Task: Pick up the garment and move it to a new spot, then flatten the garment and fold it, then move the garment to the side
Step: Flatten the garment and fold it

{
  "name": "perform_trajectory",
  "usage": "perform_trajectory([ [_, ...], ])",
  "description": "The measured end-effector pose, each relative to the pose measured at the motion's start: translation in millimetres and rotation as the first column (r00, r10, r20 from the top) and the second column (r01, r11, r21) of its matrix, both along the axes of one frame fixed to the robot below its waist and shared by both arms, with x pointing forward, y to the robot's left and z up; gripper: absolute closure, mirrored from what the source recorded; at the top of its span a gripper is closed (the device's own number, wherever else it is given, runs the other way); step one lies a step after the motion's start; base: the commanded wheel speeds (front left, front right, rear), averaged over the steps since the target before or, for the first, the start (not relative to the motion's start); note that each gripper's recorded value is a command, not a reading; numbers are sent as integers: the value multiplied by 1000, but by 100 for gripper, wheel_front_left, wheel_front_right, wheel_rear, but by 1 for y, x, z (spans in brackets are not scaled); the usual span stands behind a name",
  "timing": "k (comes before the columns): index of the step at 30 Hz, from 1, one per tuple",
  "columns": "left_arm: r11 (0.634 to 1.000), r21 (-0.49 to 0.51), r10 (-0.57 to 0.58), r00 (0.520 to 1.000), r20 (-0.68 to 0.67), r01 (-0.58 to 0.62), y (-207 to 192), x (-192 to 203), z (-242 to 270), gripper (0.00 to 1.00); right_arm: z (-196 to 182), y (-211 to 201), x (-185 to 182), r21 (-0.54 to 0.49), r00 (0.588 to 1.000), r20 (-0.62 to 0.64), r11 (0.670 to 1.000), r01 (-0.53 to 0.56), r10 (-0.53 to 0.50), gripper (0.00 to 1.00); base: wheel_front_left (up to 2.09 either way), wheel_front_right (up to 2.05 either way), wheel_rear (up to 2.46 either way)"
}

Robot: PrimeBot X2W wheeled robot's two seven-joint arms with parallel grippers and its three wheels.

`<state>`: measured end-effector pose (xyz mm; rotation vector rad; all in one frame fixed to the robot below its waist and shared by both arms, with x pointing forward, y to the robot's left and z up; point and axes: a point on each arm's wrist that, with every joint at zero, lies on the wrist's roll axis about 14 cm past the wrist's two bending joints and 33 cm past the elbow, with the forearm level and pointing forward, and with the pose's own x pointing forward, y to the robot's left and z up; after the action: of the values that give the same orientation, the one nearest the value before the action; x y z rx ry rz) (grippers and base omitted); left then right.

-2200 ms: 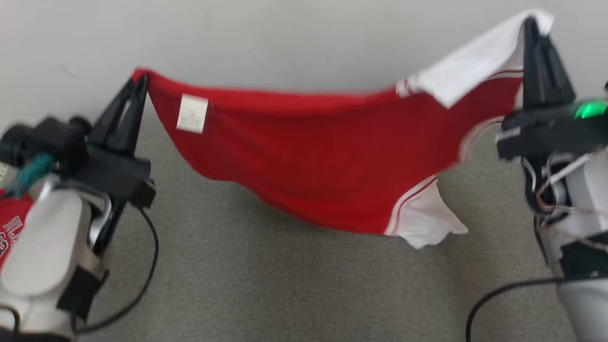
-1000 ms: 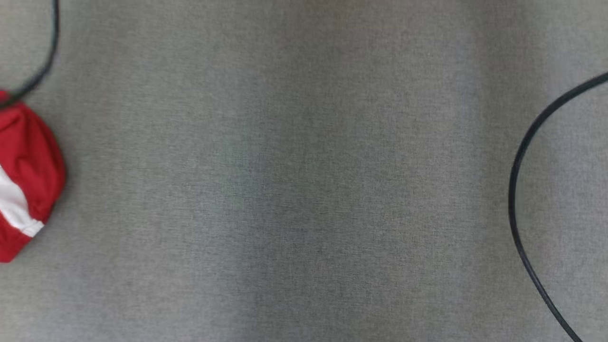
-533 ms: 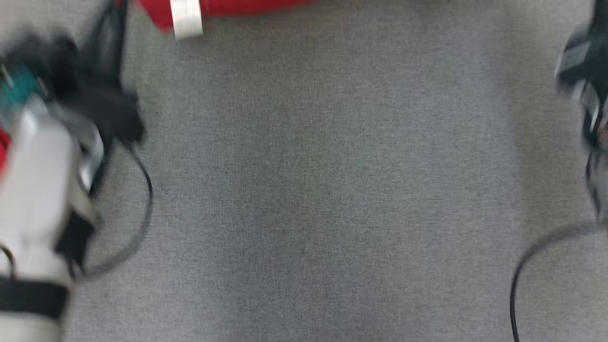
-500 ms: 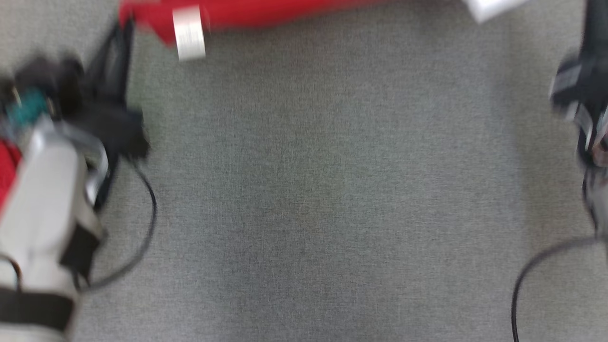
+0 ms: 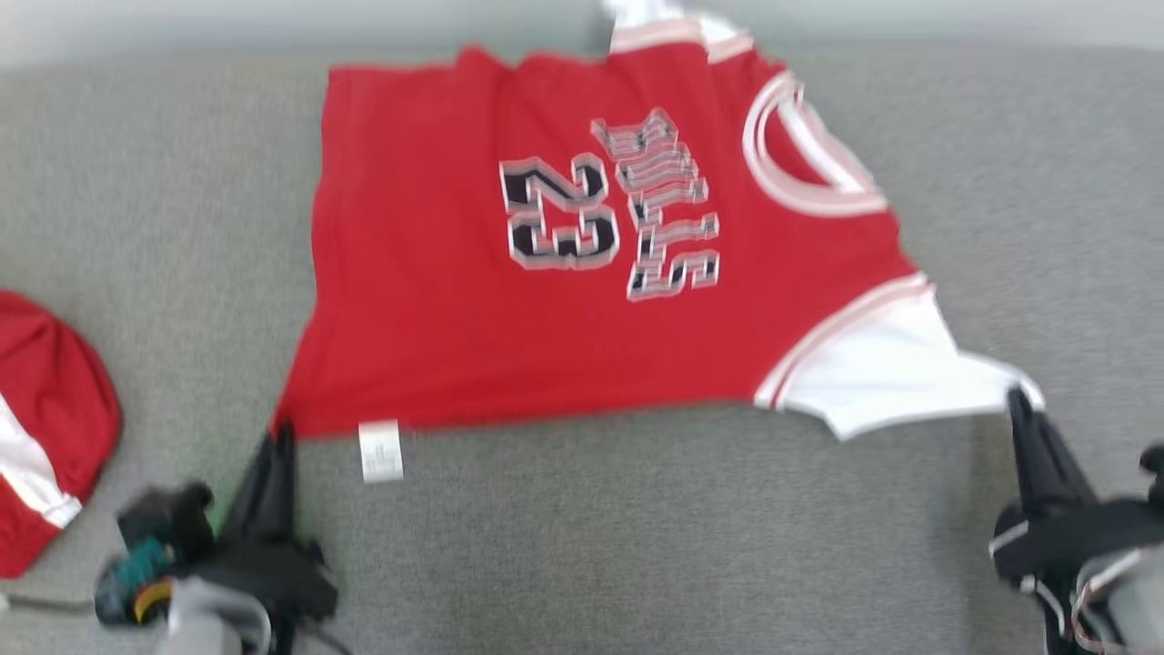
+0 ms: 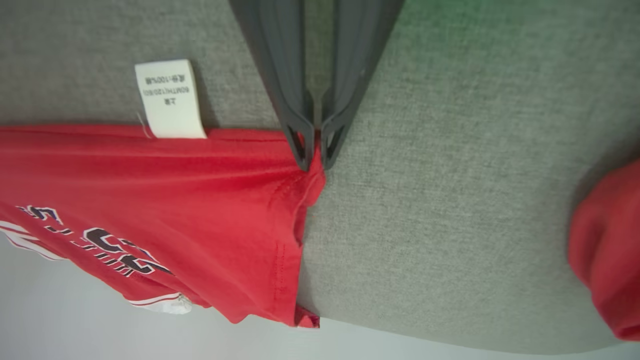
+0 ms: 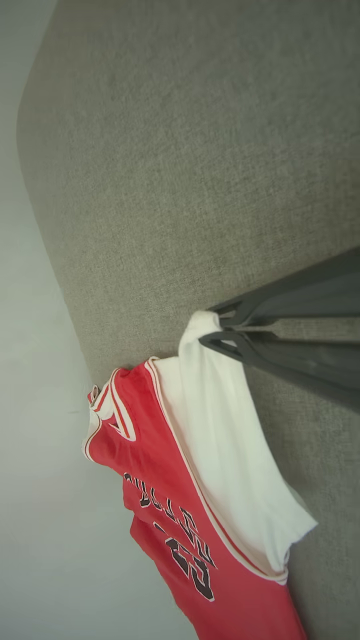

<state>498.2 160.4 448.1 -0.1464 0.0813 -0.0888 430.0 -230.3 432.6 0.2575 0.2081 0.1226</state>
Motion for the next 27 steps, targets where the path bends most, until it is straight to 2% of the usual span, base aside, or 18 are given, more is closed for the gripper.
perform_trajectory([
  [13,999,-26,35,997,-69,-37,0,-76,-13,100,-6,-19,-86,55,991,-40,990,129,-127,100,0,0,0],
  [21,998,-47,23,995,-99,-28,-9,-116,-20,100,-2,-22,-111,73,986,-24,984,165,-164,100,0,0,0],
  [27,997,-53,51,993,-109,-57,-3,-135,-22,100,-2,-15,-116,75,989,-19,986,147,-146,100,0,0,0],
])
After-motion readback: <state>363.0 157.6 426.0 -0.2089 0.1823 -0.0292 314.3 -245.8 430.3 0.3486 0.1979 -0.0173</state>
